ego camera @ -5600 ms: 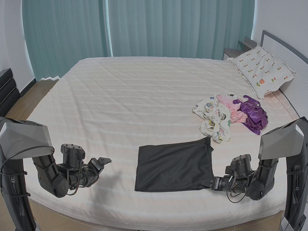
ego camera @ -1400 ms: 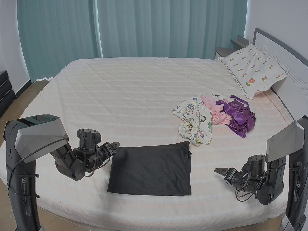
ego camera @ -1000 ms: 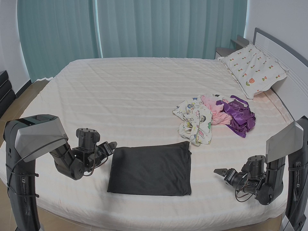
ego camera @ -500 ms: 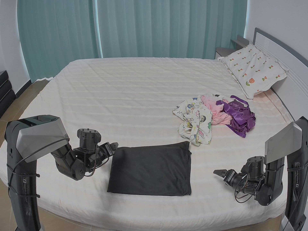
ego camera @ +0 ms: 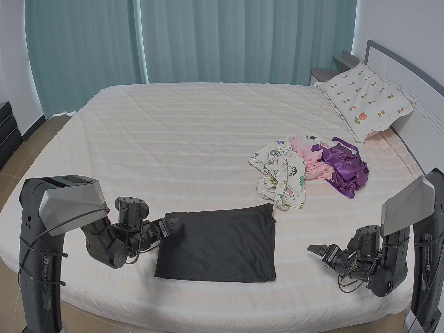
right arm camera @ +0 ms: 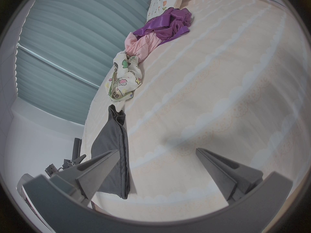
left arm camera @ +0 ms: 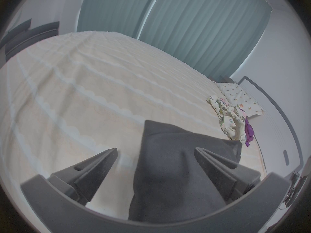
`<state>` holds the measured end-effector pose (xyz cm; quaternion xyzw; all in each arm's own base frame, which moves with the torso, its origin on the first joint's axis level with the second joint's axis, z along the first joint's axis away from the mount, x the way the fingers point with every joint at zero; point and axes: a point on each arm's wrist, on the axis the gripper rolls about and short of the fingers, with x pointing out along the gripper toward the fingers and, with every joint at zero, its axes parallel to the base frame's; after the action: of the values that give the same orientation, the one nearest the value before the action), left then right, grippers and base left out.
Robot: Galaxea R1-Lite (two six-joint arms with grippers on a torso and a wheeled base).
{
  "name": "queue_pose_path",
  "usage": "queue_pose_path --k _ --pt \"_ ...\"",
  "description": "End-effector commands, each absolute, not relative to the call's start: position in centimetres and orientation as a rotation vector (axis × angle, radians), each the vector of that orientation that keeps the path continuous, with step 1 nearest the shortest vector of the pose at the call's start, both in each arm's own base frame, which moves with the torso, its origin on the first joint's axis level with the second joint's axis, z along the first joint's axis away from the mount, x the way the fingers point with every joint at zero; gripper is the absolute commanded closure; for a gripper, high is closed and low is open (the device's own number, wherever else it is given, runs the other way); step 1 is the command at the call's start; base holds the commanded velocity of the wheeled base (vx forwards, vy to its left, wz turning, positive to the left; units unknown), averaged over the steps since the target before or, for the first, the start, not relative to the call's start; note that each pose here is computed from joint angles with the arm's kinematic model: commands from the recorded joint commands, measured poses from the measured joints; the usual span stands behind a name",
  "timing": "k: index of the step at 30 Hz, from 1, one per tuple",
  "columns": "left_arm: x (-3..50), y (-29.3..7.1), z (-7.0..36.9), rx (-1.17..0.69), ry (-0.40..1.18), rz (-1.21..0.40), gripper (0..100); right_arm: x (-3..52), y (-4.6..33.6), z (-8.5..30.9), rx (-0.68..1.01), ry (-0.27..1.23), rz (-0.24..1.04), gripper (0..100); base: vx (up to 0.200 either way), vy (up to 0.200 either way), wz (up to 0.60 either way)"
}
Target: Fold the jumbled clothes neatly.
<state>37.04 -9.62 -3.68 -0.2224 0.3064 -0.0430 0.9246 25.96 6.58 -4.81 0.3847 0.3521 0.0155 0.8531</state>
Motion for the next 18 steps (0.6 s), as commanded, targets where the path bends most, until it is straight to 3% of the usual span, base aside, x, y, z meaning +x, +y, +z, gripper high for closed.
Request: queue_pose_path --k 1,6,10,18 --pt "36.2 -9.6 -4.8 -0.460 0.669 -0.115 0 26.0 6.6 -4.8 0.809 0.734 0.038 0 0.000 0.000 0.00" --pt "34.8 -9.0 -5.1 -0.478 0.671 -0.138 0 26.8 7.7 -4.6 0.801 0.709 0.090 0 0.000 0.000 0.00" --pt "32.7 -7.8 -5.2 -0.506 0.660 -0.131 0 27.1 11.0 -5.0 0.759 0.718 0.199 0 0.000 0.000 0.00" --pt "28.9 -6.7 -4.5 -0.756 0.629 -0.120 0 30.5 14.8 -4.4 0.669 0.763 0.324 0 0.000 0.000 0.00"
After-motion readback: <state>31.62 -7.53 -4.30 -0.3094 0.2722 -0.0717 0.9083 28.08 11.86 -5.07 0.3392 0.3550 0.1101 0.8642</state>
